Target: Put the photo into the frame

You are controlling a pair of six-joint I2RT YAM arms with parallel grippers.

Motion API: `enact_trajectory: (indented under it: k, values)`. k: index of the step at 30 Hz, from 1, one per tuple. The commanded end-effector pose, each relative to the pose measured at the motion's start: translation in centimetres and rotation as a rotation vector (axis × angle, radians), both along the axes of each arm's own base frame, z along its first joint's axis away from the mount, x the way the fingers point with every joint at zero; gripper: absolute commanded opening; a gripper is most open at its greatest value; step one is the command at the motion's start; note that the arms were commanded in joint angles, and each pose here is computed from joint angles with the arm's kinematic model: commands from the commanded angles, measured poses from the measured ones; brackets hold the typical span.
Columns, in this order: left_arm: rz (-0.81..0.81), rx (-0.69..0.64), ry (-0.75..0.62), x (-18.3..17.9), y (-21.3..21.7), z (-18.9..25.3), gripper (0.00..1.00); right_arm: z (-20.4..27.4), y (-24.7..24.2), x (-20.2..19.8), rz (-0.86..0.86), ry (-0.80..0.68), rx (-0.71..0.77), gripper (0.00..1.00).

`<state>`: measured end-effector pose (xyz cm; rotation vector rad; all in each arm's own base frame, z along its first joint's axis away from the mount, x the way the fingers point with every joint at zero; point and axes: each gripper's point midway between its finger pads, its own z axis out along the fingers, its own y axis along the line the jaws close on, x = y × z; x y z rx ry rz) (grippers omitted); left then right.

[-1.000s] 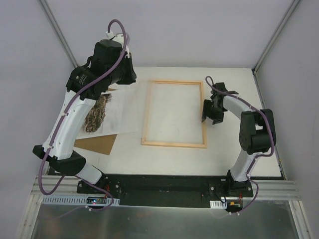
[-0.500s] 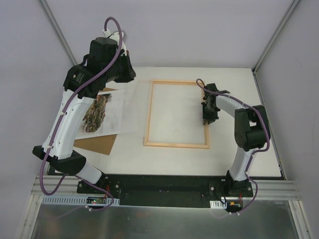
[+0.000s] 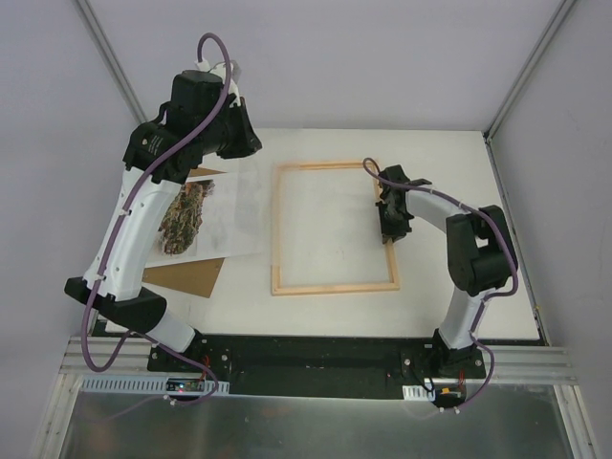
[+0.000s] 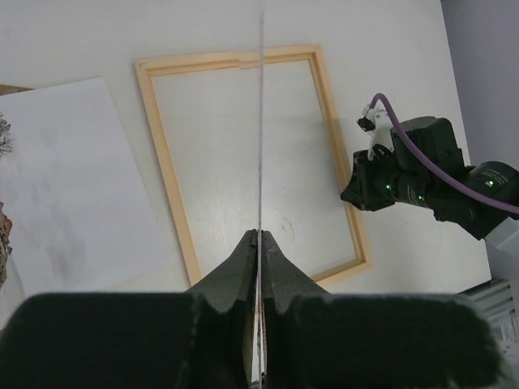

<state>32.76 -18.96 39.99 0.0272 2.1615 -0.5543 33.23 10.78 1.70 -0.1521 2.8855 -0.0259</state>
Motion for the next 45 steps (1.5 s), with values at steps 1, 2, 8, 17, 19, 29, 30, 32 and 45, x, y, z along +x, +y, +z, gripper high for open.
enact_trajectory:
  k: [1,2,8,17,19,29,30,32,45]
  values:
    - [-0.001,-0.068,-0.002,0.2,-0.2,0.5,0.00,-0.6,-1.3,-3.2,0.035,0.079,-0.069,0.01]
    - [-0.001,-0.072,0.003,0.3,-0.2,0.3,0.00,-0.6,-1.4,-3.4,0.029,0.078,-0.067,0.01]
    - [-0.002,-0.111,0.050,0.6,-0.6,-1.3,0.00,-0.5,-1.7,-5.1,0.020,0.085,-0.064,0.05]
    - [0.028,-0.207,0.102,1.6,-1.3,-2.7,0.00,3.9,-2.1,-3.5,-0.049,0.005,-0.070,0.73]
    - [0.039,-0.237,0.116,1.8,-1.5,-3.1,0.00,5.9,-2.1,-2.5,-0.086,-0.028,-0.038,0.78]
    - [0.047,-0.482,0.143,3.3,-3.2,-5.1,0.00,8.7,-4.6,2.2,-0.353,-0.124,0.109,0.50]
    - [0.041,-0.512,0.155,3.4,-3.4,-5.6,0.00,8.4,-4.8,2.5,-0.369,-0.121,0.121,0.45]
    - [0.036,-0.586,0.183,3.8,-3.9,-6.2,0.00,7.5,-4.9,2.7,-0.391,-0.115,0.148,0.36]
    - [-0.090,-0.826,0.312,4.9,-7.0,-11.4,0.00,2.7,-5.5,3.0,-0.418,-0.004,0.168,0.13]
